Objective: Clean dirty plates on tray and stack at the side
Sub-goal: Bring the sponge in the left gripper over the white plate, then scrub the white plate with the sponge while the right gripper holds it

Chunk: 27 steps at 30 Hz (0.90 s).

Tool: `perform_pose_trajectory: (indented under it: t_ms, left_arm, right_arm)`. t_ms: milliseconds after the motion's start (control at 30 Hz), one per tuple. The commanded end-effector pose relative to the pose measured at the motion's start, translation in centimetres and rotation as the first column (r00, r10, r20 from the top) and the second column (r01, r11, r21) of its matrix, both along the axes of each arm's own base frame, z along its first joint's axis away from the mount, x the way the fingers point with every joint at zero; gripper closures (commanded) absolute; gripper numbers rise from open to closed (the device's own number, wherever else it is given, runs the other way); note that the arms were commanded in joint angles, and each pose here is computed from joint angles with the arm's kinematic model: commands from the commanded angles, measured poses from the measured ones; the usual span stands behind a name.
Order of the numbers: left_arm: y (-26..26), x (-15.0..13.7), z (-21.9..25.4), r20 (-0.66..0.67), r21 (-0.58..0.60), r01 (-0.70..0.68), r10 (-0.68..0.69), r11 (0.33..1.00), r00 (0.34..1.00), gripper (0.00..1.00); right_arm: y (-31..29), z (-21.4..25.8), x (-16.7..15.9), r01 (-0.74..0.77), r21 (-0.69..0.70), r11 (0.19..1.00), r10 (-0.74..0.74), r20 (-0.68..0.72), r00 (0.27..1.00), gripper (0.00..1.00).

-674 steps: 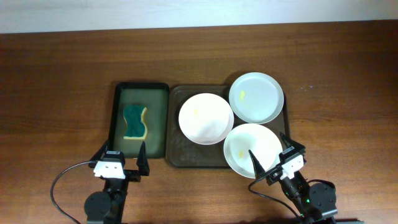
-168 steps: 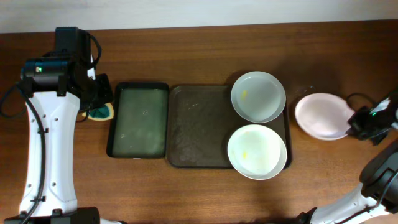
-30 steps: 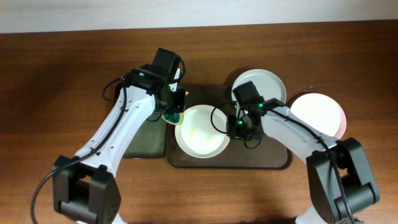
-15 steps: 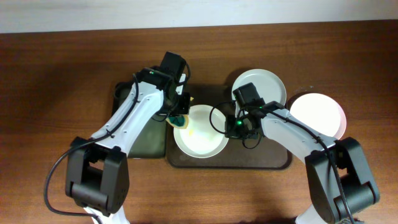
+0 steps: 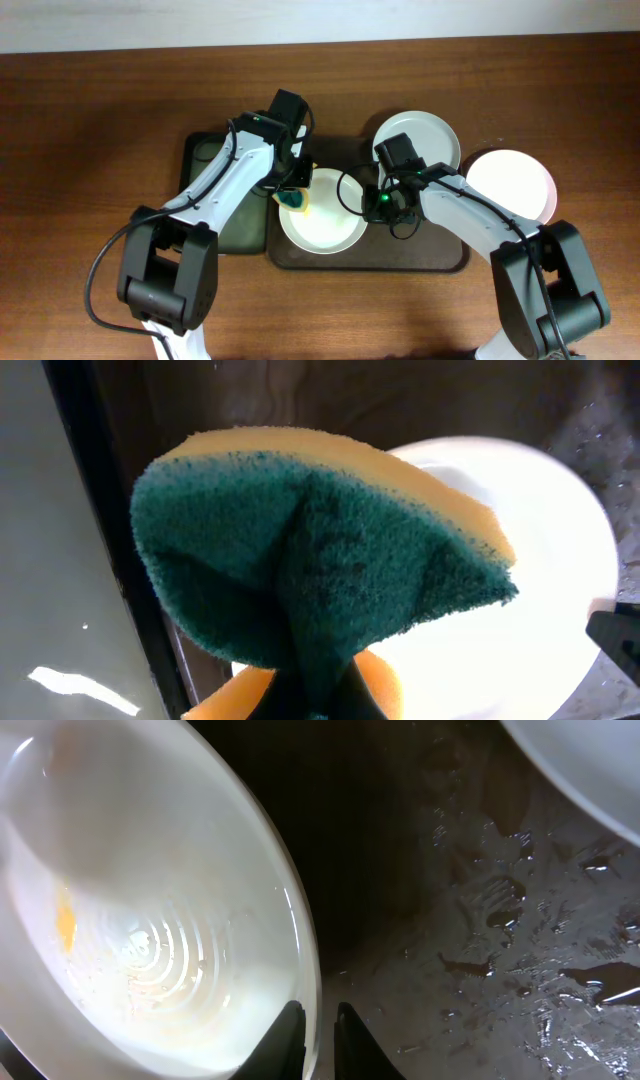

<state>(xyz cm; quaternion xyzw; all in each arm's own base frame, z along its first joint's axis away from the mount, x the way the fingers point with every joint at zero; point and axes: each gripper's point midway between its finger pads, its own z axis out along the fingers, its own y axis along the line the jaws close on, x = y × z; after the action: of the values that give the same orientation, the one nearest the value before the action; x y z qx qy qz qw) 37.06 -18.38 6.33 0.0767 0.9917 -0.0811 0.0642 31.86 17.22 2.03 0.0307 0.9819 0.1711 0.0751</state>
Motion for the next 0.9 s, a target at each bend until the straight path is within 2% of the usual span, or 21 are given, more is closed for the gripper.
perform_pose_trajectory:
  t_ms: [0, 133, 267, 633, 867]
  left_arm:
    - [-0.4, 0.0, 0.0, -0.002, -0.019, -0.001, 0.000, 1.000, 1.000, 1.00]
    - [-0.4, 0.0, 0.0, -0.002, -0.020, -0.001, 0.001, 1.000, 1.000, 1.00]
    - [-0.4, 0.0, 0.0, -0.002, -0.019, -0.001, 0.001, 1.000, 1.000, 1.00]
    - [-0.9, -1.1, -0.4, -0.026, -0.004, 0.022, -0.023, 1.000, 0.999, 1.00]
    - [-1.1, -1.6, -2.2, -0.019, 0.014, 0.036, -0.036, 0.999, 0.999, 1.00]
  right_arm:
    - [-0.1, -0.8, -0.7, 0.000, -0.003, 1.000, 0.000, -0.024, 1.000, 0.87]
    - [0.0, -0.9, -0.5, 0.001, 0.002, 1.000, -0.001, -0.011, 1.000, 0.88]
    - [0.0, -0.9, -0.6, 0.000, 0.002, 1.000, 0.000, -0.013, 1.000, 0.96]
    - [0.0, -0.9, -0.6, 0.000, 0.002, 1.000, 0.000, -0.012, 1.000, 0.96]
    - [-0.1, -0.9, -0.6, 0.000, 0.001, 1.000, 0.000, -0.015, 1.000, 0.96]
